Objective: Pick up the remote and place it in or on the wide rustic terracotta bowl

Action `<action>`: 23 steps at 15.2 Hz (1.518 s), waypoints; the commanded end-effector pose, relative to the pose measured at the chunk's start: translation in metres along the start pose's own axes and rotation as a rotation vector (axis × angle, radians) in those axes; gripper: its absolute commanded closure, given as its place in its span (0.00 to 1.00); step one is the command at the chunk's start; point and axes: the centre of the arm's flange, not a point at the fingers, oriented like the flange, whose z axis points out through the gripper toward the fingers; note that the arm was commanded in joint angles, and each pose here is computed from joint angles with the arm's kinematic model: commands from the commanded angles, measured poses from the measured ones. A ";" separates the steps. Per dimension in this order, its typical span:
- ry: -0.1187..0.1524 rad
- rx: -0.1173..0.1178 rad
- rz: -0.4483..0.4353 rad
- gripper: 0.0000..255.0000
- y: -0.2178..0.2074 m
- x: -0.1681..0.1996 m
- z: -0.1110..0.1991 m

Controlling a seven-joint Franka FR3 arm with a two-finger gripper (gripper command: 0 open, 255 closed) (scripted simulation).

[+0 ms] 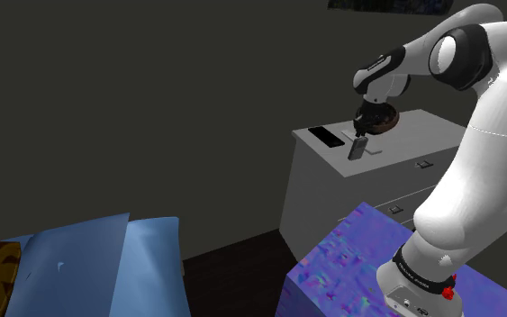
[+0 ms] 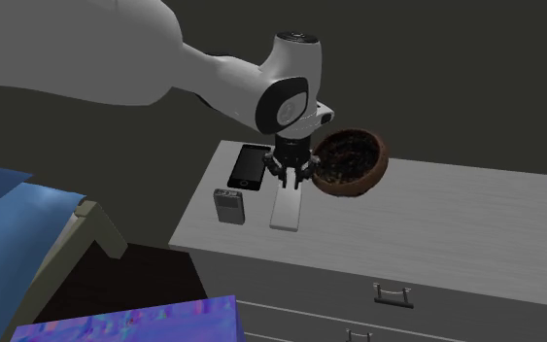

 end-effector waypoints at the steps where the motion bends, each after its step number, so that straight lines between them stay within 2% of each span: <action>1: -0.023 0.005 0.004 1.00 0.000 -0.003 -0.001; 4: -0.023 0.005 0.004 1.00 0.000 -0.002 -0.017; 5: -0.021 0.005 0.004 1.00 0.001 -0.002 -0.011; 6: -0.021 0.005 0.004 0.00 0.001 -0.002 -0.011; 8: -0.016 0.018 0.004 0.00 0.002 -0.020 -0.006; 15: -0.016 0.018 0.004 0.00 0.001 -0.021 0.034; 23: -0.016 0.018 0.004 0.00 0.001 -0.021 0.034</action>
